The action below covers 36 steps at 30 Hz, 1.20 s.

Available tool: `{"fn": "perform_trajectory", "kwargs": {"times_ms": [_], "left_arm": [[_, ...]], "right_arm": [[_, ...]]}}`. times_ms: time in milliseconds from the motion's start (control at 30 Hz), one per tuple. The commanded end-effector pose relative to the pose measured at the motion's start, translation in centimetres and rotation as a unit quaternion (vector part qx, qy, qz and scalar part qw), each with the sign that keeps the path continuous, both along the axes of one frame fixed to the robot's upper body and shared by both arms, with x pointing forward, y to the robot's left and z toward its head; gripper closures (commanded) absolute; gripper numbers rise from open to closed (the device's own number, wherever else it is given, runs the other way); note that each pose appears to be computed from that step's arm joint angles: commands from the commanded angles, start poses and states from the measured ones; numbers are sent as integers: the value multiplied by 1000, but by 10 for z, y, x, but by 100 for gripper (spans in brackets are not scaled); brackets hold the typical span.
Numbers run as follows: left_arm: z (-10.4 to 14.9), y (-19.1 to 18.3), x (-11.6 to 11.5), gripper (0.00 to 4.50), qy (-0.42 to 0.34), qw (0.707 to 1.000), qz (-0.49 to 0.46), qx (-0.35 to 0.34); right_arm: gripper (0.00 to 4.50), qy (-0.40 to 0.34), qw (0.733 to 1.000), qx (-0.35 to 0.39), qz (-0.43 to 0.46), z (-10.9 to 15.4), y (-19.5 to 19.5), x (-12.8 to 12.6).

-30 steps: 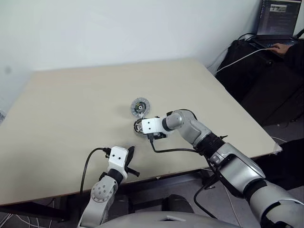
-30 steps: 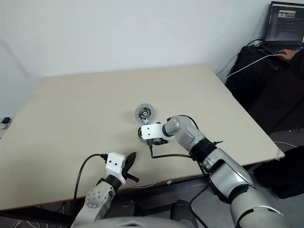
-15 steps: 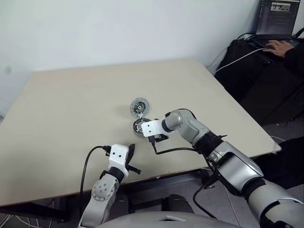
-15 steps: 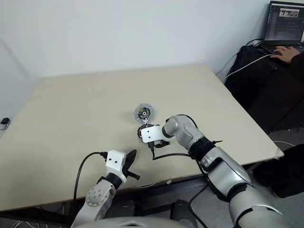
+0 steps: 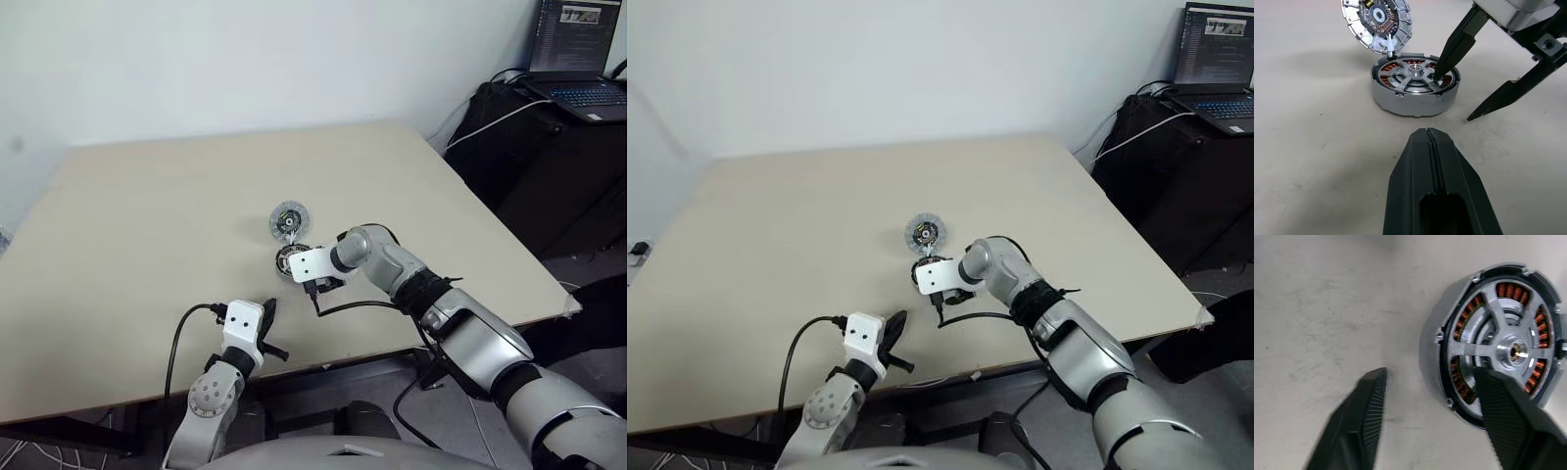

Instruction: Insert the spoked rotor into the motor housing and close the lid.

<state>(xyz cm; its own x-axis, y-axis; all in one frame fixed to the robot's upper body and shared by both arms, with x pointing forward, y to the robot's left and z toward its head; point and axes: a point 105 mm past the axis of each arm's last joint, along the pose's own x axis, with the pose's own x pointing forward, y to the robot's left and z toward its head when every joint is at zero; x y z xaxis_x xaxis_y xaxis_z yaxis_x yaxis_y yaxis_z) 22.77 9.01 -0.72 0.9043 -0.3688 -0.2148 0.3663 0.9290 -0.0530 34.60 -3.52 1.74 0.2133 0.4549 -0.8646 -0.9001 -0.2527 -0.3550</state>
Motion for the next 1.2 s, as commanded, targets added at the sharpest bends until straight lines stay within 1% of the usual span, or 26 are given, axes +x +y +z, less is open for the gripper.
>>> {"fn": "perform_trajectory", "kwargs": {"times_ms": [33,100,133,167,200,233,400,533,633,833,933,1067,1133,1200], "left_arm": [[9,-2,6,450,-26,1000,-1,-5],[7,-2,6,450,-26,1000,-2,-5],[7,-2,6,450,-27,1000,-2,-5],[6,-2,6,450,-27,1000,-3,-5],[6,-2,7,450,-27,1000,-3,-5],[6,-2,7,450,-27,1000,-4,-5],[4,-2,7,450,-27,1000,-6,-6],[4,-3,7,450,-27,1000,-7,-7],[4,-3,7,450,-27,1000,-8,-8],[4,-7,7,450,-24,1000,-12,-12],[7,-11,7,450,-24,999,-15,-15],[9,-14,7,450,-23,999,-18,-18],[10,-15,7,450,-22,999,-20,-19],[11,-15,7,450,-22,999,-22,-20]], "right_arm": [[292,-8,1000,3,-1,7,0,5],[352,-10,1000,6,-1,8,1,5],[389,-11,1000,8,-1,8,1,5],[415,-12,1000,9,-2,9,1,5],[434,-12,1000,12,-2,9,2,6],[439,-13,1000,15,-3,10,2,6],[440,-14,999,40,-12,14,3,6],[440,-2,996,82,-24,25,2,1],[440,23,993,111,-32,33,-4,-11],[440,68,989,122,-40,38,-28,-46],[440,98,986,122,-51,36,-39,-66],[440,140,980,129,-64,33,-43,-90],[440,155,974,145,-79,34,-40,-96],[440,158,966,171,-110,34,-33,-94]]}}
